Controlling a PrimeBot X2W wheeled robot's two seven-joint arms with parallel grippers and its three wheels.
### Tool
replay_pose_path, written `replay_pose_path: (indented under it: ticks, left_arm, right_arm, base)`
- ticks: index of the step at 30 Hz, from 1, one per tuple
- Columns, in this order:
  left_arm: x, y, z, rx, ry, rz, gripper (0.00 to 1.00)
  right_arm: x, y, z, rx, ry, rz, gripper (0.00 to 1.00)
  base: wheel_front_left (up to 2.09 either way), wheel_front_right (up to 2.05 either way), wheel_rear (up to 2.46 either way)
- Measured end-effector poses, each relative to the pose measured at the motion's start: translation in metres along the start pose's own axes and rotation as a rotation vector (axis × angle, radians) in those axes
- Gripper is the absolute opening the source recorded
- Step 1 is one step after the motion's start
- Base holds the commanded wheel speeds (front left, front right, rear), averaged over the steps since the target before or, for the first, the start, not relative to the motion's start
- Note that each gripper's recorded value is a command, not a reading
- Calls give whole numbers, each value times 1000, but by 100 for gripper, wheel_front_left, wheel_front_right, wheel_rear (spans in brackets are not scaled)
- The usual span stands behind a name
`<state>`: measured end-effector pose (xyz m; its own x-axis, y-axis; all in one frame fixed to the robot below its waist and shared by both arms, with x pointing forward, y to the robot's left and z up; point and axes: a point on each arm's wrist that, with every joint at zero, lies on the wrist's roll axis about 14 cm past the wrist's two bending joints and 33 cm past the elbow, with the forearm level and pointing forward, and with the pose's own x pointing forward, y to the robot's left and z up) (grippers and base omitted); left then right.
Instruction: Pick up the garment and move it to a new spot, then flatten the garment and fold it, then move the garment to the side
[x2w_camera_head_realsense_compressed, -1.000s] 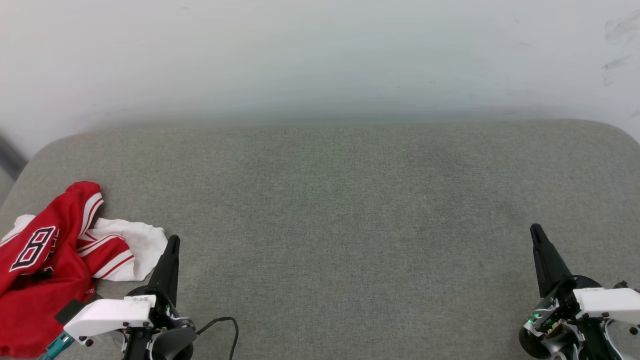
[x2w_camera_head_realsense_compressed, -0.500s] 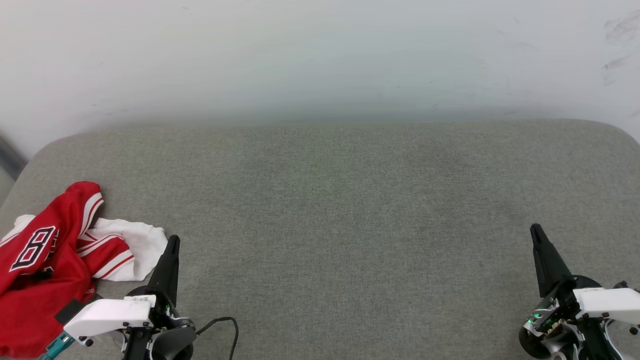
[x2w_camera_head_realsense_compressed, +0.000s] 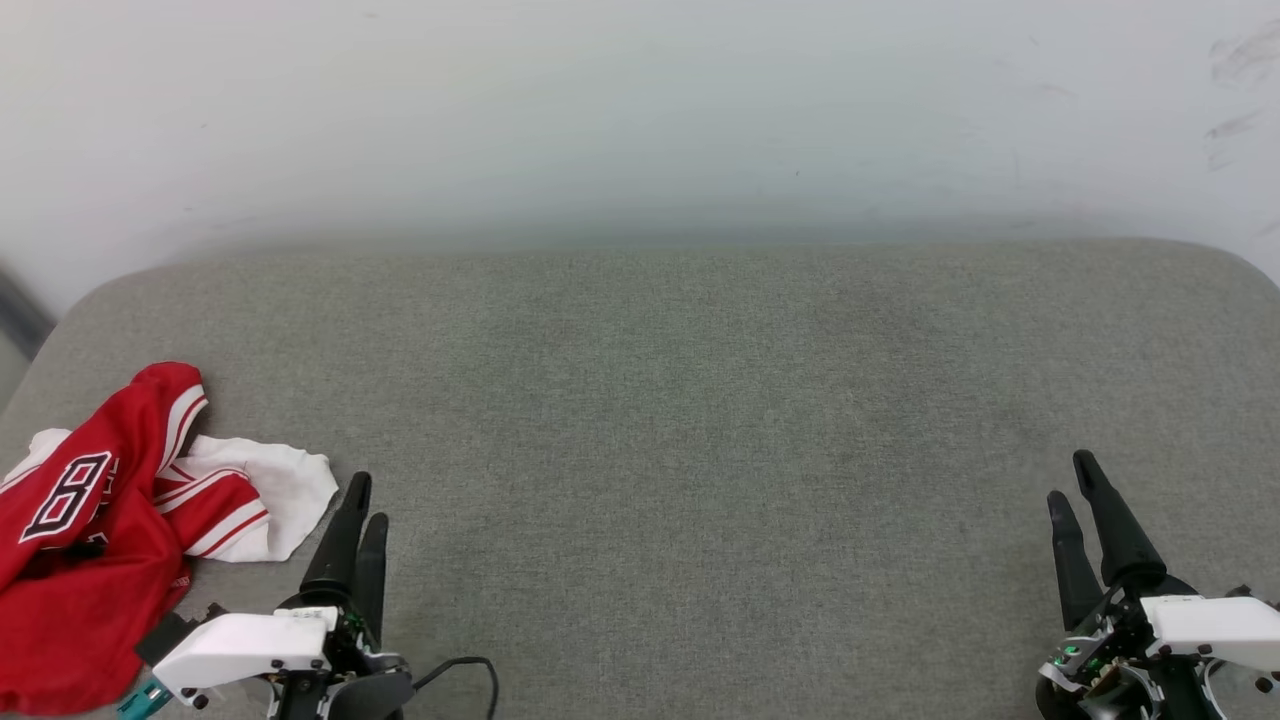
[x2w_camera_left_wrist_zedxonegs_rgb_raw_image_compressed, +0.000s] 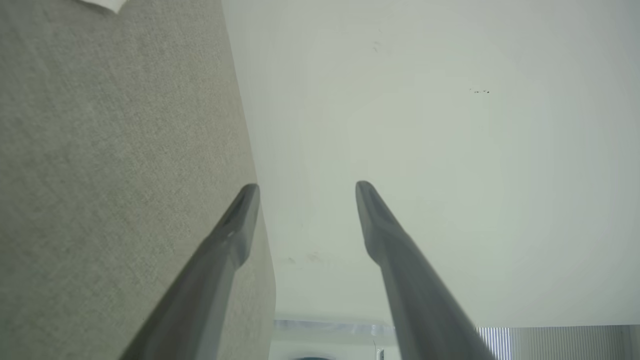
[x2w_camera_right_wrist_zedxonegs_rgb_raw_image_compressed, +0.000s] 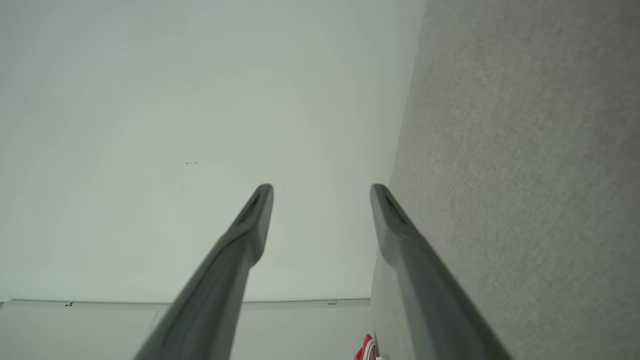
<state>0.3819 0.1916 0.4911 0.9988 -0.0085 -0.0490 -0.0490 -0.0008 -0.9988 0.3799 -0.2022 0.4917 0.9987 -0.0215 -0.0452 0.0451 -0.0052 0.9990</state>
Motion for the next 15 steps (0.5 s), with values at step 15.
replay_pose_path:
  ticks: [15]
  left_arm:
    - [4, -20, -16, 102, 11, -60, 100]
  right_arm:
    - [0, 16, -3, -38, -30, 49, 100]
  base:
    - [0, 0, 0]
